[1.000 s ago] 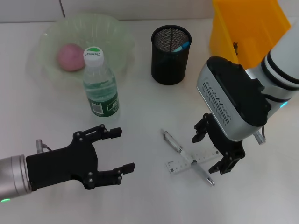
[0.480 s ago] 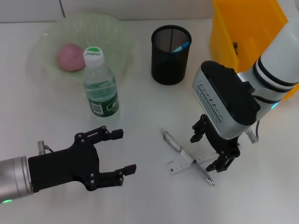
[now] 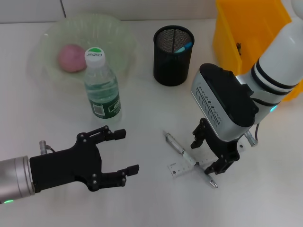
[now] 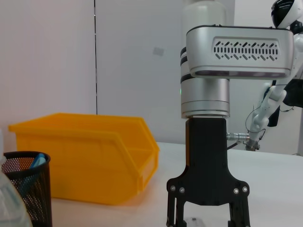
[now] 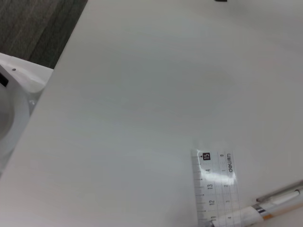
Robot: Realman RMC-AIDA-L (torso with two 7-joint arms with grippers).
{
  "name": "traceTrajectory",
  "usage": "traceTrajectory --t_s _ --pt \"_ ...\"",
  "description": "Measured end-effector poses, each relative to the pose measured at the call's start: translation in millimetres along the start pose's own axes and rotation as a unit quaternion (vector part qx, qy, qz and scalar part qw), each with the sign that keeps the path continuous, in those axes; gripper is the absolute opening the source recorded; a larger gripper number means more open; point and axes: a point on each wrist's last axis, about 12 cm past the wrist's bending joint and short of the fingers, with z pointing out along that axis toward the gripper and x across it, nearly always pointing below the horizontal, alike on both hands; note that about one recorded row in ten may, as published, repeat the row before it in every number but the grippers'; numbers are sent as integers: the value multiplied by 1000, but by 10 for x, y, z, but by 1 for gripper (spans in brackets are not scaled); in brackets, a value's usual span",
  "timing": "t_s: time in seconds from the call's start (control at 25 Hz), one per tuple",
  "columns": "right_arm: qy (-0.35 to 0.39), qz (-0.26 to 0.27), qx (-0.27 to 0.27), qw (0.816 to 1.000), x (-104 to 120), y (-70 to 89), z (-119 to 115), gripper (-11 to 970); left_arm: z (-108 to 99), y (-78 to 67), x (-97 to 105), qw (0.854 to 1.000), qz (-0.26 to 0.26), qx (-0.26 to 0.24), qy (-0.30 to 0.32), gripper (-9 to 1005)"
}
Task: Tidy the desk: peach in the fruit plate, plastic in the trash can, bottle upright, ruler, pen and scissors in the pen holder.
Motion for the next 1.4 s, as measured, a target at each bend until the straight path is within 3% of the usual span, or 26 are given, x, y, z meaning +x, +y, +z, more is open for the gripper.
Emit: traceTrajectory --t_s 0.12,0.32,0.76,1.04,1.12,1.16,1.28,1.32,1.36,1.4 --pt "3 4 -7 1000 1 -12 17 713 1 2 -1 1000 1 -1 0 846" --pt "7 11 -10 1000 23 -43 64 478 8 10 0 1000 2 -1 2 846" --pt "9 11 -5 1000 25 -72 40 380 11 32 -13 1000 4 -4 2 846" --pt "1 27 16 999 17 -111 -69 381 28 59 -34 1000 8 -5 0 846" --pt "-28 83 80 993 69 -227 -394 382 29 67 -43 1000 9 -5 -1 846" --pt "-28 83 80 993 69 -227 -394 382 29 67 -43 1000 9 -5 -1 846" --pt "-55 146 162 974 201 -296 -710 383 30 69 -45 1000 10 -5 -1 846" --pt "-55 146 162 974 201 -296 -710 383 30 69 -45 1000 10 -5 -1 846" --pt "-86 192 234 949 312 -333 -934 383 29 69 -45 1000 10 -6 -2 846" --pt "-107 207 267 935 359 -342 -1018 383 27 68 -44 1000 10 -6 -2 846"
